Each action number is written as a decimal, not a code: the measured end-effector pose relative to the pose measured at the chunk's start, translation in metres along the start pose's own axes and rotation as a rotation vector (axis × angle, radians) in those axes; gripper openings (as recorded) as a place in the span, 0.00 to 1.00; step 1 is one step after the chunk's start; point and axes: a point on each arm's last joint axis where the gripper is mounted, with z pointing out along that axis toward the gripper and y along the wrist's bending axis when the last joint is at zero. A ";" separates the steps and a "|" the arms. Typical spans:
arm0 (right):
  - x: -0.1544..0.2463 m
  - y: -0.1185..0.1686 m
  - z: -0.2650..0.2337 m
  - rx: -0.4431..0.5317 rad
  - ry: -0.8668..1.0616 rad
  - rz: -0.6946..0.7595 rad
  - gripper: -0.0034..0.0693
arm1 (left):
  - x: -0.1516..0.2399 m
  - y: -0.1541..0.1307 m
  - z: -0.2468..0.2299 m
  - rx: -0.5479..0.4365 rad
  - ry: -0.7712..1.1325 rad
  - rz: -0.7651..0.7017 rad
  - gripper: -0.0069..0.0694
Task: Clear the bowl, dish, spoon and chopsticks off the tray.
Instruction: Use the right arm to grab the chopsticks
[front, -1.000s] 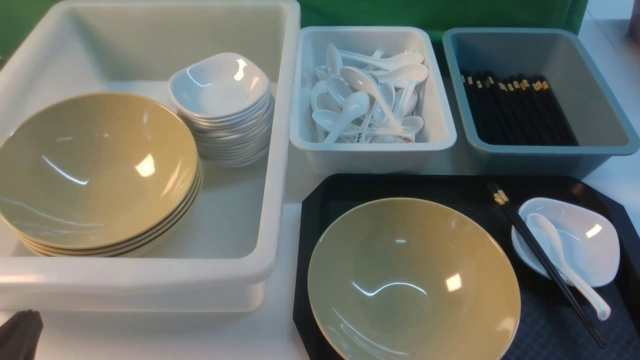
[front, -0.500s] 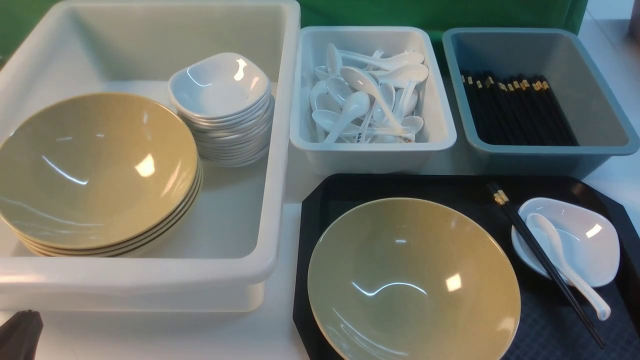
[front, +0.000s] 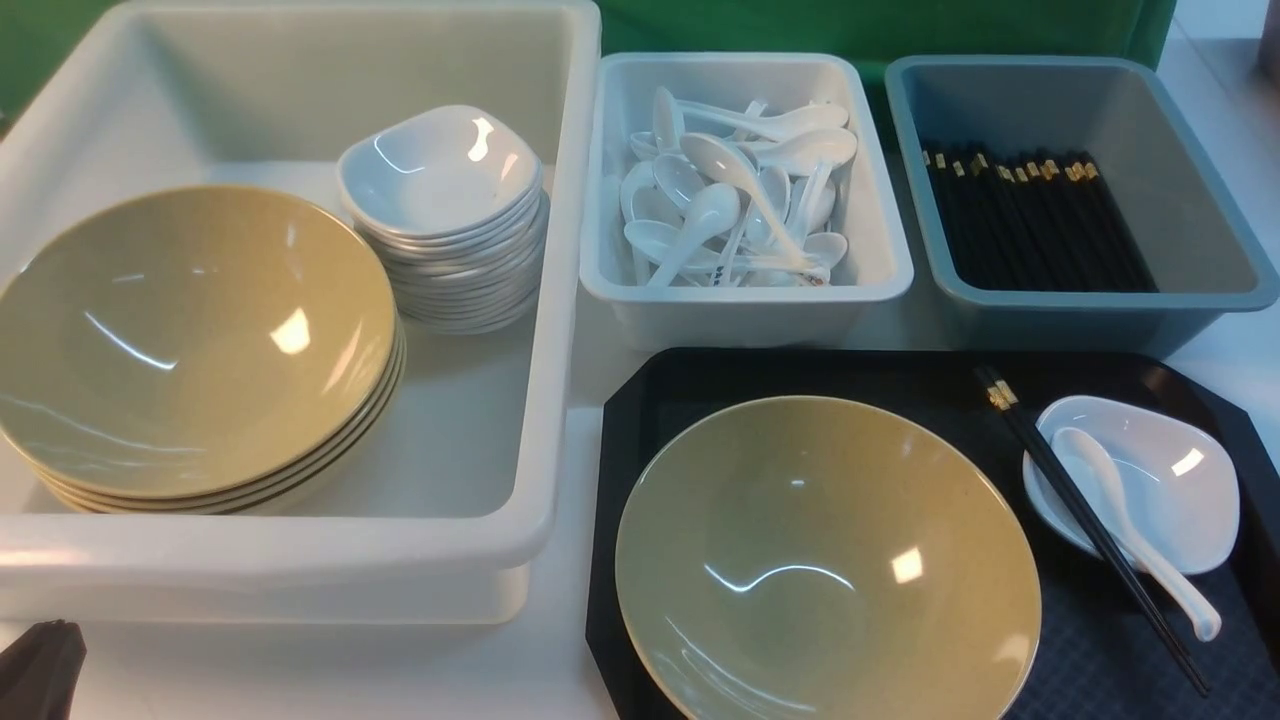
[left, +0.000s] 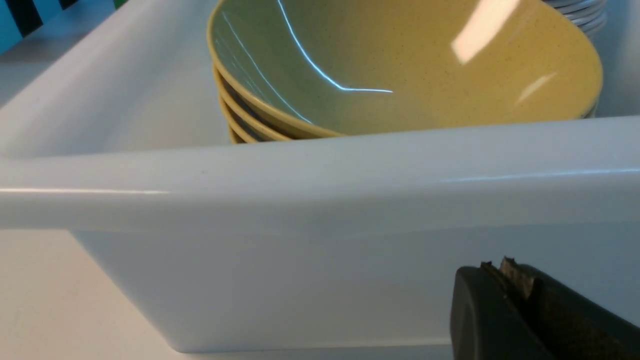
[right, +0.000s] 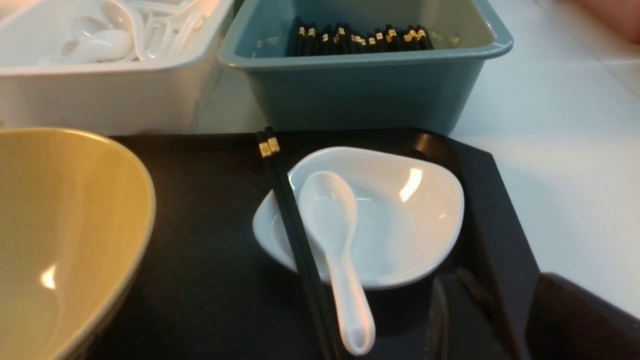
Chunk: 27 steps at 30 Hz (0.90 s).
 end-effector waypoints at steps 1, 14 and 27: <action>0.000 0.000 0.000 0.000 0.000 0.000 0.37 | 0.000 0.000 0.000 0.000 0.000 0.000 0.08; 0.000 0.000 0.000 0.000 0.000 0.001 0.37 | 0.000 0.000 0.000 -0.002 0.000 0.007 0.08; 0.000 0.011 -0.001 -0.108 0.059 0.915 0.37 | -0.020 -0.011 -0.003 0.272 -0.076 -1.563 0.08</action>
